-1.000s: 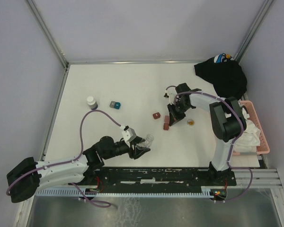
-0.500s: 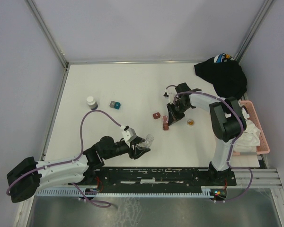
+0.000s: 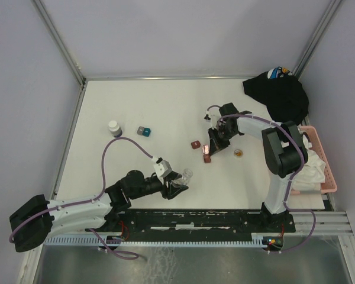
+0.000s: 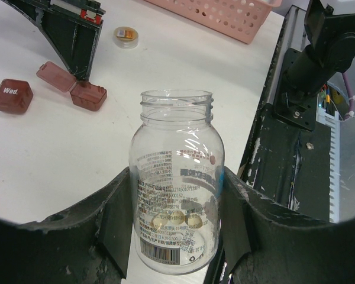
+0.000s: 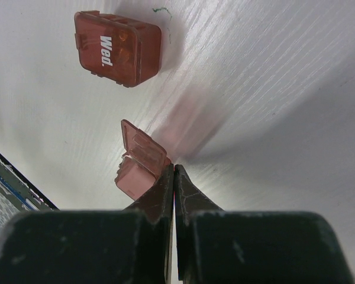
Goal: Sort the pills into containers
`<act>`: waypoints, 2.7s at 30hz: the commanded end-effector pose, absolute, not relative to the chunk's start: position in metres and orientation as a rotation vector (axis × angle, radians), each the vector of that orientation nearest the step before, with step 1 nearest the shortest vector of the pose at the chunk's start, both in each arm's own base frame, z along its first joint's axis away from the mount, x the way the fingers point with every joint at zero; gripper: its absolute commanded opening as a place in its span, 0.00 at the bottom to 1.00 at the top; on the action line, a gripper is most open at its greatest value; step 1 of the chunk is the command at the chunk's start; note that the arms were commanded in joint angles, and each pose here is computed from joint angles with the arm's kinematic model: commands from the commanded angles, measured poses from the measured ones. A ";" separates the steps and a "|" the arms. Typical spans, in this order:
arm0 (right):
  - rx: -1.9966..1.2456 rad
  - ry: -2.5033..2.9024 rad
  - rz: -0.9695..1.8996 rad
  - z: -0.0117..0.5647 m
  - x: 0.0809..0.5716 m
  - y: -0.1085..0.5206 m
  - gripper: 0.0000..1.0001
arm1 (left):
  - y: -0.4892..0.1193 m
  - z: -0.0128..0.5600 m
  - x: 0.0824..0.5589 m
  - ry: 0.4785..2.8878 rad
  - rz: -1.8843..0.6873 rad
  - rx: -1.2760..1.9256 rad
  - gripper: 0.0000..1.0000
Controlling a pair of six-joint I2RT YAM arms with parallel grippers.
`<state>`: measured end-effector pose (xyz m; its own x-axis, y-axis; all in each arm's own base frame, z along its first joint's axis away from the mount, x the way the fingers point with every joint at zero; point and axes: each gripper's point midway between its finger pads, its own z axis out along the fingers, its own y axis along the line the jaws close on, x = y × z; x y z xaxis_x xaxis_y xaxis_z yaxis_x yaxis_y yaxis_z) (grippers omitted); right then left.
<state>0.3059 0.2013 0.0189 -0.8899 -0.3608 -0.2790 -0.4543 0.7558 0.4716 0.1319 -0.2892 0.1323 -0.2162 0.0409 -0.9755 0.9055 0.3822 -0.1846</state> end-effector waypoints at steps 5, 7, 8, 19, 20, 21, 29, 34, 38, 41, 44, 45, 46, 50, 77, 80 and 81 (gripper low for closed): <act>-0.674 2.704 0.854 0.037 0.313 0.212 0.04 | -0.298 0.160 0.137 1.489 -1.044 0.832 0.03; -0.684 2.703 0.811 0.039 0.316 0.208 0.05 | -0.298 0.159 0.138 1.492 -1.044 0.833 0.03; -0.696 2.705 0.769 0.040 0.318 0.203 0.05 | -0.298 0.159 0.138 1.496 -1.044 0.831 0.03; -0.763 2.480 0.472 0.120 0.344 0.152 0.08 | -0.297 0.267 0.172 1.244 -1.060 0.650 0.03; -0.765 2.441 0.467 0.134 0.342 0.150 0.09 | -0.291 0.291 0.180 1.194 -1.054 0.607 0.03; -0.759 2.411 0.462 0.144 0.341 0.148 0.11 | -0.282 0.315 0.189 1.142 -1.044 0.558 0.03; -0.717 2.275 0.488 0.190 0.332 0.139 0.16 | -0.320 0.386 0.123 0.914 -1.139 0.817 0.03; -0.715 2.245 0.513 0.202 0.327 0.140 0.16 | -0.249 0.414 0.186 0.965 -1.054 0.542 0.03; -0.706 2.233 0.516 0.206 0.326 0.139 0.16 | -0.277 0.410 0.151 0.931 -1.283 0.751 0.03; -0.703 2.226 0.515 0.209 0.325 0.137 0.17 | -0.300 0.366 0.157 1.057 -1.093 0.853 0.03; -0.709 2.222 0.525 0.212 0.324 0.137 0.17 | -0.303 0.336 0.163 1.122 -1.044 0.896 0.03; -0.716 2.223 0.530 0.211 0.323 0.137 0.17 | -0.303 0.326 0.165 1.147 -1.026 0.913 0.03; -0.731 2.224 0.534 0.211 0.321 0.138 0.17 | -0.303 0.311 0.168 1.183 -1.009 0.928 0.03; -0.825 2.233 0.553 0.209 0.311 0.138 0.19 | -0.300 0.261 0.174 1.286 -0.925 1.006 0.03; -0.979 2.269 0.336 0.210 0.302 0.095 0.31 | -0.315 0.077 0.247 2.006 -0.552 1.297 0.03; -0.923 2.284 0.288 0.211 0.308 0.081 0.33 | -0.318 0.071 0.250 2.048 -0.544 1.328 0.03; -0.906 2.291 0.280 0.211 0.308 0.077 0.33 | -0.320 0.071 0.250 2.057 -0.544 1.337 0.03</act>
